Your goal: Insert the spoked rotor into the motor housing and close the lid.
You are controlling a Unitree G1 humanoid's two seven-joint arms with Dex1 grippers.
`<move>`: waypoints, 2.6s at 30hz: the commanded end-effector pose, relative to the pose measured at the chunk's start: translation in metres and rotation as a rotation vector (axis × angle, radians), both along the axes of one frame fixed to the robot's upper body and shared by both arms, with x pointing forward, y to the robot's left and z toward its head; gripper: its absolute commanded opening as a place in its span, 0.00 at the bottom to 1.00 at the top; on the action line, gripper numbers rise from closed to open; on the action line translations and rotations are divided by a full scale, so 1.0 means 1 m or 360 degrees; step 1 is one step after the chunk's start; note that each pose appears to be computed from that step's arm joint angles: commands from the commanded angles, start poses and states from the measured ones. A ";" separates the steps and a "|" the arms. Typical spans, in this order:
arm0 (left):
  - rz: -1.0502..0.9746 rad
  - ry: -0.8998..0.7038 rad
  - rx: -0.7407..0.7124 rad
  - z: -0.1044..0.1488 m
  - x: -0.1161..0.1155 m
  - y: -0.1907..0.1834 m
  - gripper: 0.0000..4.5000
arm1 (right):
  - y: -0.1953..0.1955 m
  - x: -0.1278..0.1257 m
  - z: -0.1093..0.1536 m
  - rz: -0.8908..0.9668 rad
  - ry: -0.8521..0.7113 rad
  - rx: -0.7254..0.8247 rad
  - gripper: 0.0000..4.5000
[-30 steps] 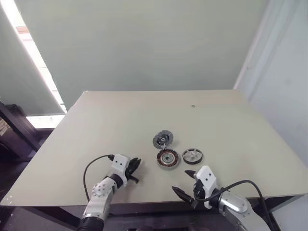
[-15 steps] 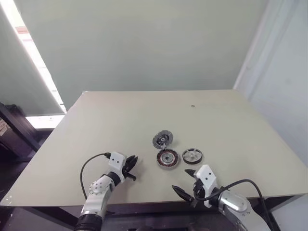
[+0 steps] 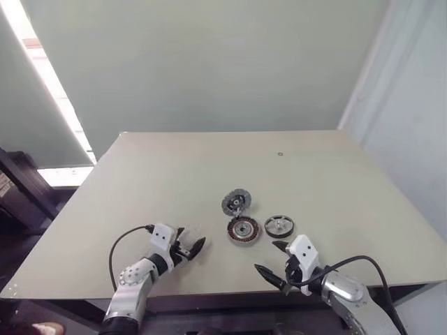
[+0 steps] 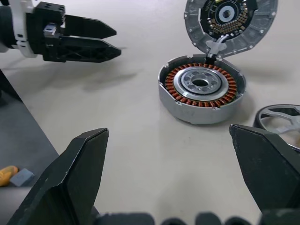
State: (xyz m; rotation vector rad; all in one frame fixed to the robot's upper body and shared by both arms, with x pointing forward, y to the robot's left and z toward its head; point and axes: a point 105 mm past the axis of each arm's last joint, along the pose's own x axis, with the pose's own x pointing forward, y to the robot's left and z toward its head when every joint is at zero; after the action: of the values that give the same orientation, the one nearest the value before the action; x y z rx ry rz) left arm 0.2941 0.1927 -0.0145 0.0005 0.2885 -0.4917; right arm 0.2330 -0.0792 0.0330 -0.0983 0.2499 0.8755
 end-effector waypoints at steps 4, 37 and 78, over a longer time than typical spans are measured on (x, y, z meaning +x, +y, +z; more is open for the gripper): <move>-0.0002 -0.0148 -0.0042 0.027 0.004 0.001 0.99 | -0.005 0.011 0.015 -0.0005 -0.0097 0.0026 1.00; -0.0197 -0.0054 -0.0176 0.042 -0.030 -0.018 0.99 | -0.021 0.023 0.024 -0.0021 -0.0097 0.0074 1.00; -0.0274 -0.0049 -0.0198 0.039 -0.027 -0.033 0.99 | -0.021 0.021 0.023 -0.0027 -0.0103 0.0059 1.00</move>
State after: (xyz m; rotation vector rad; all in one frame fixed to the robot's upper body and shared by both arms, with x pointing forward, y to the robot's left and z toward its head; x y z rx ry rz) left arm 0.2622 0.1610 0.0142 -0.1125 0.2658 -0.6595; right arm 0.2516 -0.1023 0.0415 -0.0814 0.2368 0.8569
